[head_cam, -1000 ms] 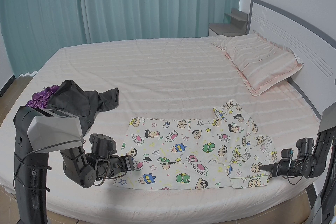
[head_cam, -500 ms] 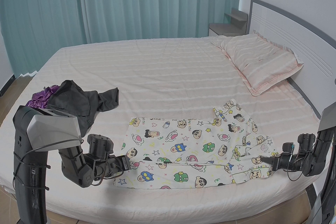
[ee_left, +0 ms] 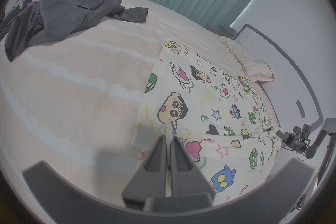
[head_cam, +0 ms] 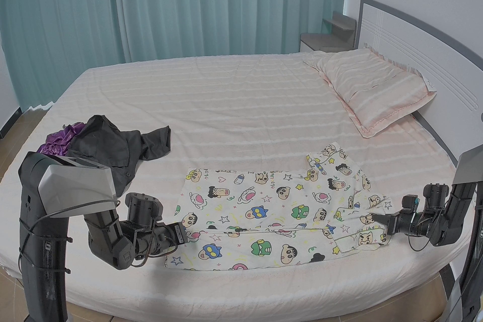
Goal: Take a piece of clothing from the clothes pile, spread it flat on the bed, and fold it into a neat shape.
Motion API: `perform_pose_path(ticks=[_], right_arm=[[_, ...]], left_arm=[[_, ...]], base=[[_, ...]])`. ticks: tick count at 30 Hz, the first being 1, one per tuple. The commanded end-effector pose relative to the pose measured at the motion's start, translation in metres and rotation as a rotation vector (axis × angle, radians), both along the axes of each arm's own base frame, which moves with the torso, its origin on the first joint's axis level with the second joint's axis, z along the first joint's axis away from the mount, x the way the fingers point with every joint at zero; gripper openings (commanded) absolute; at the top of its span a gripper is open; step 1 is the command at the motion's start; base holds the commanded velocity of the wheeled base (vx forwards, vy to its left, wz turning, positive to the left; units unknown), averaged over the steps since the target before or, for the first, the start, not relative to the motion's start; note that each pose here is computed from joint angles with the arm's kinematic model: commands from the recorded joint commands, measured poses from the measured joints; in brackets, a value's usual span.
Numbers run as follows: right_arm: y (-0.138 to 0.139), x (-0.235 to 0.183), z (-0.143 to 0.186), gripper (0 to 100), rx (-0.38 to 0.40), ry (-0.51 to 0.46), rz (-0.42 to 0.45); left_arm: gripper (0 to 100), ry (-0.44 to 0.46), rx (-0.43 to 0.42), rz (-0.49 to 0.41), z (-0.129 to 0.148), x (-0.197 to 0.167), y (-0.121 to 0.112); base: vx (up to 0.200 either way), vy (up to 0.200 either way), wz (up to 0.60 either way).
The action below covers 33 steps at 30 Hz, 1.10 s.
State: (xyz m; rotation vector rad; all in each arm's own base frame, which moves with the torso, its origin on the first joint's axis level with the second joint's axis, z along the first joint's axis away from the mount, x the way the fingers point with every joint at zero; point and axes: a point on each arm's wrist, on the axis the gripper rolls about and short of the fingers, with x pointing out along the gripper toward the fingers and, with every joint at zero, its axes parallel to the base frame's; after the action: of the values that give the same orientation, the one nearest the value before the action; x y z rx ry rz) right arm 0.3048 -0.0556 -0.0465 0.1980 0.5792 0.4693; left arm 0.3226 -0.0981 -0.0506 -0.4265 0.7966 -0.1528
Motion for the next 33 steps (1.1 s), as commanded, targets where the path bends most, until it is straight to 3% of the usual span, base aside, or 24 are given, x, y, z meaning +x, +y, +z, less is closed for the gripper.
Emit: perform_pose_path(ticks=[1, 14, 15, 27, 33], right_arm=[[-0.001, 0.007, -0.006, 0, -0.004, -0.005, 0.0], [0.003, 0.015, -0.009, 0, -0.017, -0.015, 0.003], [0.003, 0.015, -0.009, 100, -0.017, -0.015, 0.003], [-0.012, 0.012, 0.011, 100, 0.011, -0.049, -0.071], [-0.023, 0.002, 0.042, 100, 0.036, -0.1, -0.132]], left_arm=[[0, -0.003, 0.003, 0.008, 0.0, 0.0, 0.0], [0, 0.0, -0.002, 0.017, 0.0, 0.0, 0.0], [100, 0.0, -0.003, 0.018, 0.0, 0.0, 0.0], [100, -0.005, -0.014, 0.051, 0.006, 0.0, 0.006], [100, -0.04, -0.058, 0.116, 0.034, -0.007, 0.024]], base=[[0.0, 0.0, 0.0], [0.0, 0.0, 0.0], [0.0, 0.0, 0.0], [0.0, 0.0, 0.0], [0.0, 0.0, 0.0]])
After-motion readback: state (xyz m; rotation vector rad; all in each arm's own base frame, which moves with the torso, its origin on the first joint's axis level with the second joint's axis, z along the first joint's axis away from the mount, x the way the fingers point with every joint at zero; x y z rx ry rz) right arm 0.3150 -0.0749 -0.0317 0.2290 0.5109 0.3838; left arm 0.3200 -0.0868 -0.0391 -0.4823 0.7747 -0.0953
